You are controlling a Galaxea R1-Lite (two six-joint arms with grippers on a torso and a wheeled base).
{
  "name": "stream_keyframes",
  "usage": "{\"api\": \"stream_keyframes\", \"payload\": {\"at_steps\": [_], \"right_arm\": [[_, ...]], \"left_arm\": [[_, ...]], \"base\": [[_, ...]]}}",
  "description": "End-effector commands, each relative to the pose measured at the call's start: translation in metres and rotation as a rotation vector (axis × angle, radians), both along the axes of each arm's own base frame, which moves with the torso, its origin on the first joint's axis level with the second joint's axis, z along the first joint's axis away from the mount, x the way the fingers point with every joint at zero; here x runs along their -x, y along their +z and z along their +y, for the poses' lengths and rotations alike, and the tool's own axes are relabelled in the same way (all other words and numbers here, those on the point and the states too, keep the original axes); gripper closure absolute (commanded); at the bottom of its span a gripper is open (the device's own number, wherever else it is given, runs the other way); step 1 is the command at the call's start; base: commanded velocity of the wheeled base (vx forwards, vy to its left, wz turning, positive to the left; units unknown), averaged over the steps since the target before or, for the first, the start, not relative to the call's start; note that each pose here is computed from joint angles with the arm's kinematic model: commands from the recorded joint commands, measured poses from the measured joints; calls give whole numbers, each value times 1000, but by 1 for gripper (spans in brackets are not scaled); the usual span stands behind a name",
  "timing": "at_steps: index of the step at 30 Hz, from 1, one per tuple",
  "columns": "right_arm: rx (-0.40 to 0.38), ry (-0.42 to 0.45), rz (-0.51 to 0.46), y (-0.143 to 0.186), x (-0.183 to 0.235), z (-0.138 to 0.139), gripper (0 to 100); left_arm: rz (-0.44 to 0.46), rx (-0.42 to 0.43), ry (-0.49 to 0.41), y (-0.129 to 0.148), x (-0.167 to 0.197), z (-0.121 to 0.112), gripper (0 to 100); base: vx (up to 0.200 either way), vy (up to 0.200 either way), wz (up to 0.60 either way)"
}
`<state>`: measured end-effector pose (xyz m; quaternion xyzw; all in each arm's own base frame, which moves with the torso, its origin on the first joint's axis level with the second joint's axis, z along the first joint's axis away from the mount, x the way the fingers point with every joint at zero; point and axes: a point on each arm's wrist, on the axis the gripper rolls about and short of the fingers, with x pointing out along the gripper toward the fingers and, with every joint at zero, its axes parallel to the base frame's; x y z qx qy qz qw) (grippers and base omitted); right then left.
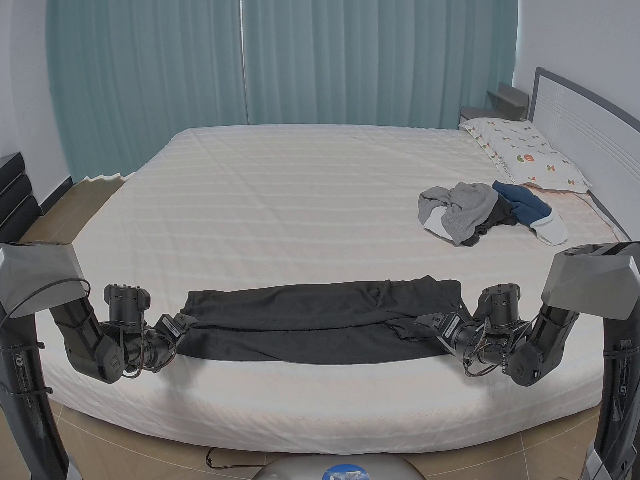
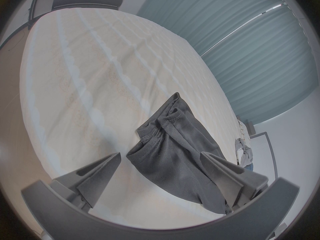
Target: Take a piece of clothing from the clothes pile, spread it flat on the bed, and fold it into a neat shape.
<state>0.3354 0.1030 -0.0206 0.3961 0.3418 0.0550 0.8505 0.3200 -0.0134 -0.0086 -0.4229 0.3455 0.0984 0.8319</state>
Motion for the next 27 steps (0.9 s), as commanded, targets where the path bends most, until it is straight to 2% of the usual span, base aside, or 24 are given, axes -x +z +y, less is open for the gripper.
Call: {"api": "stream_keyframes", "payload": {"at_steps": [1, 12, 27], "right_arm": [[8, -18, 6, -8, -6, -2, 0], [-67, -61, -29, 16, -7, -5, 0], [-53, -70, 17, -4, -22, -1, 0]], "left_arm": [[7, 0, 0, -2, 0, 0, 0], [7, -1, -1, -2, 0, 0, 0], [6, -1, -1, -3, 0, 0, 0]], "base": [[0, 0, 0], [0, 0, 0], [0, 0, 0]]}}
